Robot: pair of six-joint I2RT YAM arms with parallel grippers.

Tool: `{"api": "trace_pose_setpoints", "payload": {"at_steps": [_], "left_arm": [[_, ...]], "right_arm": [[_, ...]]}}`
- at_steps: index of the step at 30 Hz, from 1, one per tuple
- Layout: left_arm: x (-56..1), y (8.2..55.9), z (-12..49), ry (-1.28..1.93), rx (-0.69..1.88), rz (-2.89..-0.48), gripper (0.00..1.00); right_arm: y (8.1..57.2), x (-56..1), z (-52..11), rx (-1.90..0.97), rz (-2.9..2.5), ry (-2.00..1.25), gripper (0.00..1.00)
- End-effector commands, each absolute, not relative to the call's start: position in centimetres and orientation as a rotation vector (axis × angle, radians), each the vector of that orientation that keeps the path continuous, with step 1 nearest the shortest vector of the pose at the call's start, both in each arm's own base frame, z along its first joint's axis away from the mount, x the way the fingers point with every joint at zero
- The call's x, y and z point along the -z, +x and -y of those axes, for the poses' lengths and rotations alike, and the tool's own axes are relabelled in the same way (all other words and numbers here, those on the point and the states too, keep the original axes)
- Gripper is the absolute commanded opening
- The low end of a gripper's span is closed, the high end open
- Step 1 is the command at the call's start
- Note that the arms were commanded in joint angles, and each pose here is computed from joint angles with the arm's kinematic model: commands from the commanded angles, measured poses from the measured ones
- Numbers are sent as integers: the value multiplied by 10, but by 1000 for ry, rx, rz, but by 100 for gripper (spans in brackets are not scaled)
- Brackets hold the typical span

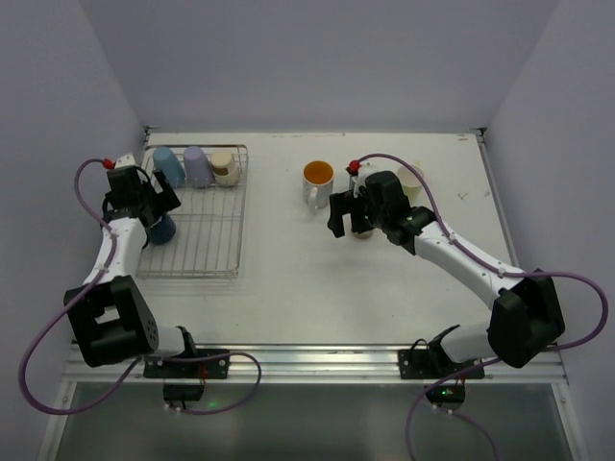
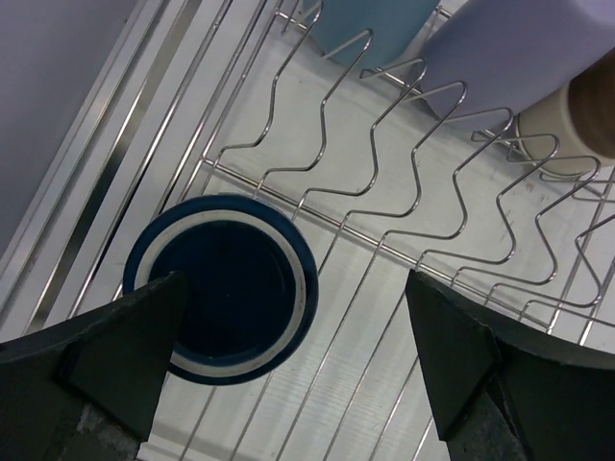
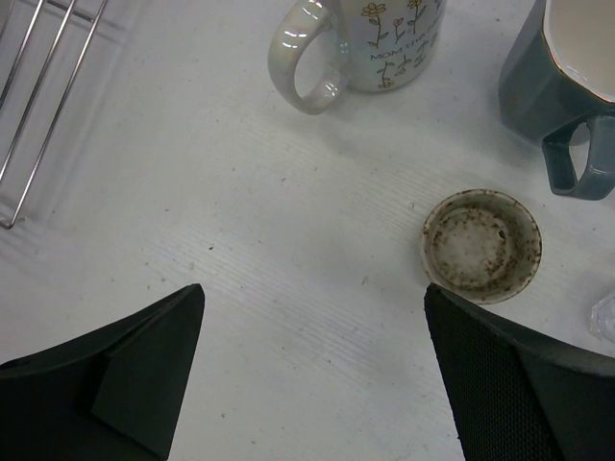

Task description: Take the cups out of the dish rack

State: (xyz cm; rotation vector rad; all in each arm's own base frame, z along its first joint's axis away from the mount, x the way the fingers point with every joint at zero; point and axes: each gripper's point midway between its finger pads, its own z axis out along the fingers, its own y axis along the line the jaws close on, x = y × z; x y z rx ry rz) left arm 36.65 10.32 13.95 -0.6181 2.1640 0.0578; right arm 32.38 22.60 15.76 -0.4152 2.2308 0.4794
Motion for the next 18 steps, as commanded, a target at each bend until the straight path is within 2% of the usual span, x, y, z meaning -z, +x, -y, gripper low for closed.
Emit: {"api": "trace_pose_setpoints", "payload": {"at_steps": [1,5,12,18], "left_arm": [[-150,375,-108,-481,-54,-2183,100],[-143,367,-124,-520,-154,-2203,100],[-174,355,-138,-556,-263,-2077,100],[-142,345,-141,-618,-291,-2160,100]], "right_arm": [[324,-164,-231,-521,-2202,-420,99],[322,-166,-233,-535,-2196,-428,99],[320,-167,-238,-571,-2197,-440,99],[320,-168,-237,-568,-2193,-439,99]]}}
